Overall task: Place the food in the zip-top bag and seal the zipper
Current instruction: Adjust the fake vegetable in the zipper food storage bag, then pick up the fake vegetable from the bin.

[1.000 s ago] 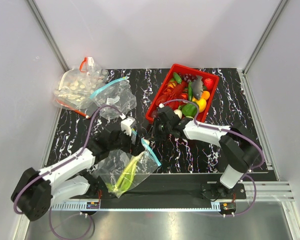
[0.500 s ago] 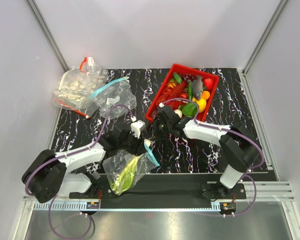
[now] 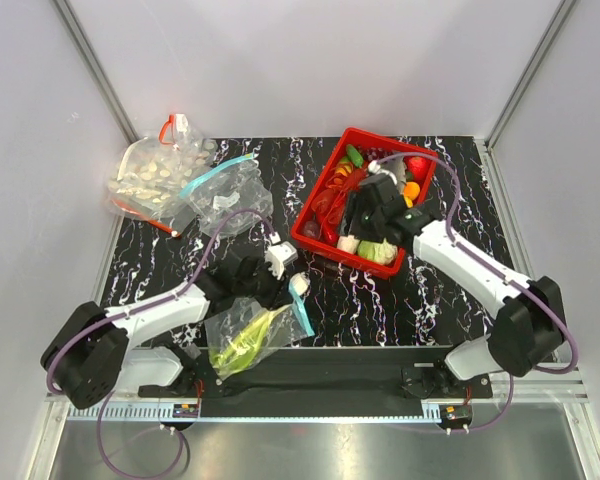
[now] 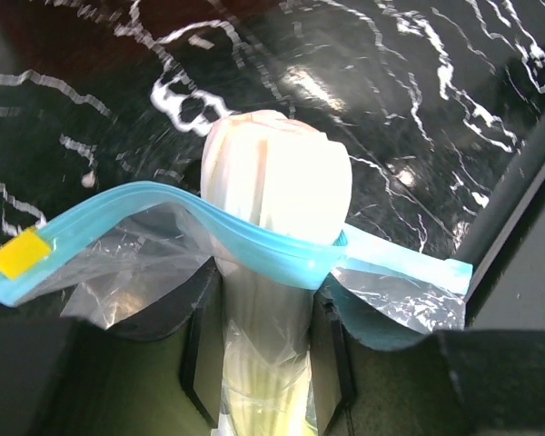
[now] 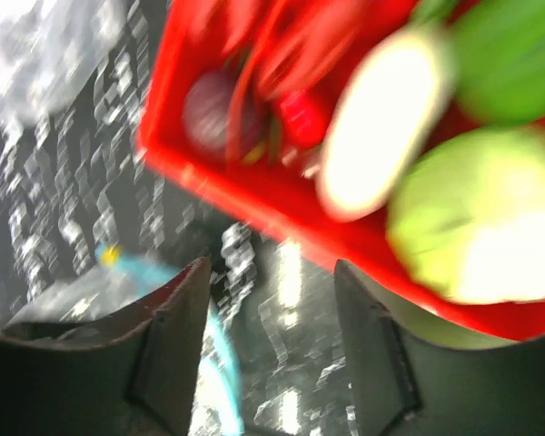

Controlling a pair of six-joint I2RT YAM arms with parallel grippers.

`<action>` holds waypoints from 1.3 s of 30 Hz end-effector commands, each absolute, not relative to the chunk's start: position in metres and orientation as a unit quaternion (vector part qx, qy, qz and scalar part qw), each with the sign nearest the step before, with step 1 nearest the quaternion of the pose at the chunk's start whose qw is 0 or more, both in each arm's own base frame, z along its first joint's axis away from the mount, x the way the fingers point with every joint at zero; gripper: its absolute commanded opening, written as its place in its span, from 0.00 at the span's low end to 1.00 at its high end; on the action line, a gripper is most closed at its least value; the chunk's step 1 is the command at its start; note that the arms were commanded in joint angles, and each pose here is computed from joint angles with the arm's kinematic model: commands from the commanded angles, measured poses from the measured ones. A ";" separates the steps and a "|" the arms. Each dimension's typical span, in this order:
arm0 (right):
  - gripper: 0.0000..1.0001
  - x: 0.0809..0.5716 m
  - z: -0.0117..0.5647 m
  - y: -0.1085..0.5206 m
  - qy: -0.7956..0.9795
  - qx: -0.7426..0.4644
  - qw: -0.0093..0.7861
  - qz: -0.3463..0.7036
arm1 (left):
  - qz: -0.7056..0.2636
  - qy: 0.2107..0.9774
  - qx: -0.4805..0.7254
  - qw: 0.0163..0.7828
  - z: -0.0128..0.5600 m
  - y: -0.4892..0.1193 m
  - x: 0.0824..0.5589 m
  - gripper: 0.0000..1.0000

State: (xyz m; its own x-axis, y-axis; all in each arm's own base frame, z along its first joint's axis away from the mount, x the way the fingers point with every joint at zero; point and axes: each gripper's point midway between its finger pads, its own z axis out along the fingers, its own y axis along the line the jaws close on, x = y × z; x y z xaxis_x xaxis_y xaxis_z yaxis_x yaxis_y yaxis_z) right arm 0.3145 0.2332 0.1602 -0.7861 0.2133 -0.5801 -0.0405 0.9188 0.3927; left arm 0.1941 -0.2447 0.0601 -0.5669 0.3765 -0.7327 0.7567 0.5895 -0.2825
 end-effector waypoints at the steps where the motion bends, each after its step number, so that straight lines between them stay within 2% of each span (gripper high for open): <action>1: 0.65 0.334 0.154 0.187 0.936 0.057 0.332 0.106 | -0.316 0.762 0.429 0.369 0.098 -0.271 0.201 0.21; 2: 0.66 0.336 0.151 0.184 0.938 0.058 0.327 0.098 | -0.313 0.754 0.434 0.381 0.107 -0.278 0.207 0.22; 3: 0.74 0.342 0.150 0.183 0.937 0.062 0.330 0.093 | -0.306 0.763 0.440 0.362 0.100 -0.277 0.203 0.22; 4: 0.77 0.347 0.141 0.183 0.941 0.063 0.323 0.084 | -0.303 0.755 0.456 0.360 0.100 -0.281 0.201 0.22; 6: 0.79 0.355 0.135 0.183 0.942 0.067 0.320 0.073 | -0.295 0.755 0.470 0.349 0.101 -0.286 0.203 0.22; 8: 0.79 0.361 0.116 0.185 0.949 0.065 0.303 0.063 | -0.268 0.749 0.491 0.355 0.105 -0.290 0.211 0.23; 10: 0.78 0.370 0.102 0.190 0.952 0.061 0.293 0.058 | -0.236 0.759 0.509 0.330 0.091 -0.284 0.212 0.24; 15: 0.76 0.388 0.075 0.189 0.958 0.066 0.275 0.035 | -0.217 0.763 0.520 0.318 0.081 -0.283 0.218 0.29; 20: 0.74 0.393 0.036 0.186 0.969 0.070 0.238 0.016 | -0.217 0.763 0.517 0.321 0.077 -0.284 0.219 0.42; 23: 0.69 0.391 0.021 0.185 0.973 0.063 0.223 0.005 | -0.214 0.762 0.514 0.330 0.081 -0.284 0.221 0.52; 24: 0.60 0.390 0.018 0.182 0.973 0.065 0.220 0.004 | -0.213 0.761 0.513 0.335 0.083 -0.284 0.222 0.54; 28: 0.37 0.391 0.036 0.182 0.965 0.073 0.249 0.028 | -0.218 0.755 0.495 0.370 0.103 -0.285 0.226 0.69; 32: 0.32 0.396 0.083 0.186 0.947 0.082 0.302 0.067 | -0.224 0.746 0.469 0.417 0.132 -0.283 0.230 0.84; 33: 0.31 0.396 0.105 0.187 0.939 0.085 0.322 0.086 | -0.223 0.744 0.461 0.430 0.138 -0.282 0.232 0.94; 34: 0.31 0.397 0.116 0.188 0.933 0.087 0.334 0.096 | -0.226 0.740 0.450 0.445 0.150 -0.280 0.232 0.98; 39: 0.31 0.398 0.166 0.185 0.902 0.106 0.397 0.132 | -0.238 0.732 0.413 0.487 0.179 -0.274 0.231 0.99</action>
